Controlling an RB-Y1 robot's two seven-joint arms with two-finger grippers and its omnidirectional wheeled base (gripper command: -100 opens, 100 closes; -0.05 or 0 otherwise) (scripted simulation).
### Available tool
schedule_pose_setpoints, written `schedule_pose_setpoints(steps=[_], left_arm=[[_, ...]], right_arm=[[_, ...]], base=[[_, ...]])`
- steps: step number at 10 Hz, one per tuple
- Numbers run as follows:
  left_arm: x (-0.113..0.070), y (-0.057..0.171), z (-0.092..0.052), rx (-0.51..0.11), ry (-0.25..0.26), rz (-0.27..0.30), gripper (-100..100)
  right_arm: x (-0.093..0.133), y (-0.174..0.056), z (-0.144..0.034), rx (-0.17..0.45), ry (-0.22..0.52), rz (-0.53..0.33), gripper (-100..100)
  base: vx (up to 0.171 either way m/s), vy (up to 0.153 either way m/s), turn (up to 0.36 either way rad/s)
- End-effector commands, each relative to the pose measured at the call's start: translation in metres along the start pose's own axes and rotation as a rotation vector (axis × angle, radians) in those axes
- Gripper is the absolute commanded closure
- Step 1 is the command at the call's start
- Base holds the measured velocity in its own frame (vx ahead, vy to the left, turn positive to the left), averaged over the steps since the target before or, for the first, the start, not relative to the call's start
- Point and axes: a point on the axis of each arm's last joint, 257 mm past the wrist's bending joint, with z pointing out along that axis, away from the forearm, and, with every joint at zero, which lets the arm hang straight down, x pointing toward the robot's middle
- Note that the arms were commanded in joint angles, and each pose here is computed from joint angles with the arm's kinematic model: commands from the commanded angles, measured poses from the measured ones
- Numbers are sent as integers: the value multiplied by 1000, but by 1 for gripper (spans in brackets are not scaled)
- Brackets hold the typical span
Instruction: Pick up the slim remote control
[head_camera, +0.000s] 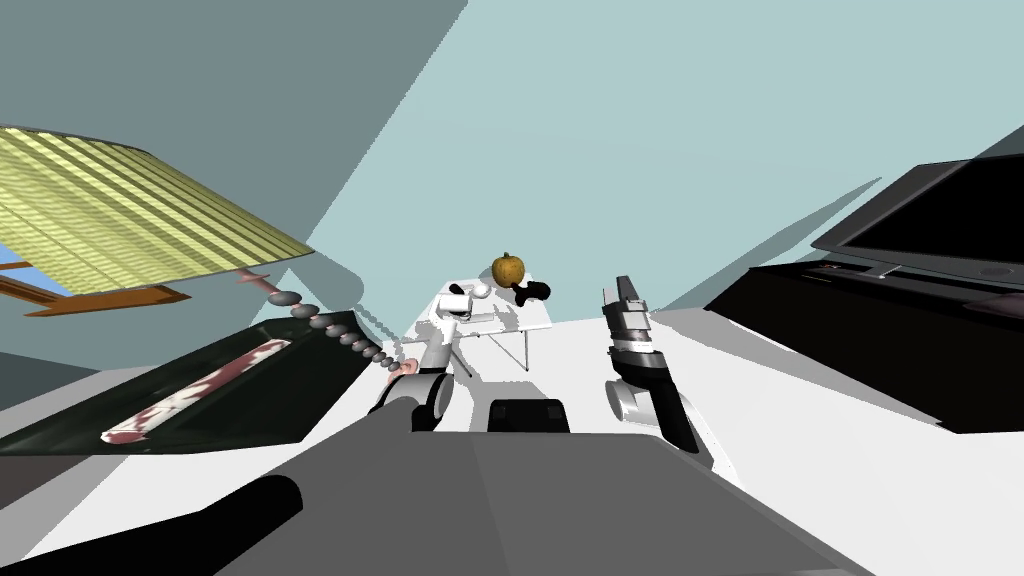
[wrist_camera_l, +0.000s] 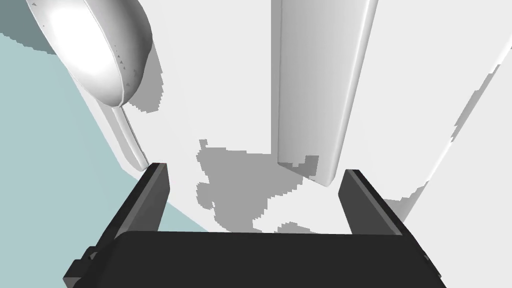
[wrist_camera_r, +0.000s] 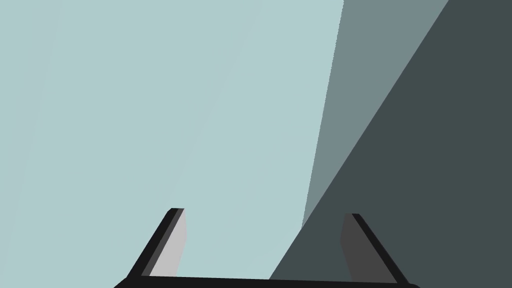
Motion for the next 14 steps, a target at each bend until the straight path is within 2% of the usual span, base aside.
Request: schedule_pose_setpoints(steps=[1, 2, 3, 4, 5, 6, 7, 8, 14], left_arm=[[9, 4, 0, -58, 25, -6, -100], [9, 14, 2, -95, 25, -5, -100], [17, 11, -1, -123, 46, -12, -100], [18, 26, 3, -172, 46, -9, -100], [25, 24, -1, -202, 67, -15, -100], [26, 37, 3, -243, 66, -13, -100], [33, 39, 0, -283, 86, -18, -100], [33, 48, 1, -311, 85, -16, -100], [60, 84, -13, -536, 150, -27, -100]], right_arm=[[0, 0, 0, 0, 0, 0, 0], [0, 0, 0, 0, 0, 0, 0], [0, 0, 0, 0, 0, 0, 0], [0, 0, 0, 0, 0, 0, 0], [0, 0, 0, 0, 0, 0, 0], [0, 0, 0, 0, 0, 0, 0], [0, 0, 0, 0, 0, 0, 0], [0, 0, 0, 0, 0, 0, 0], [0, 0, 0, 0, 0, 0, 0]], base=[[62, 2, 24], [54, 0, 9], [67, 10, 22], [56, 13, 8], [45, 25, 16], [44, 11, 3], [66, 5, 17], [58, 12, 4], [62, 26, 2]])
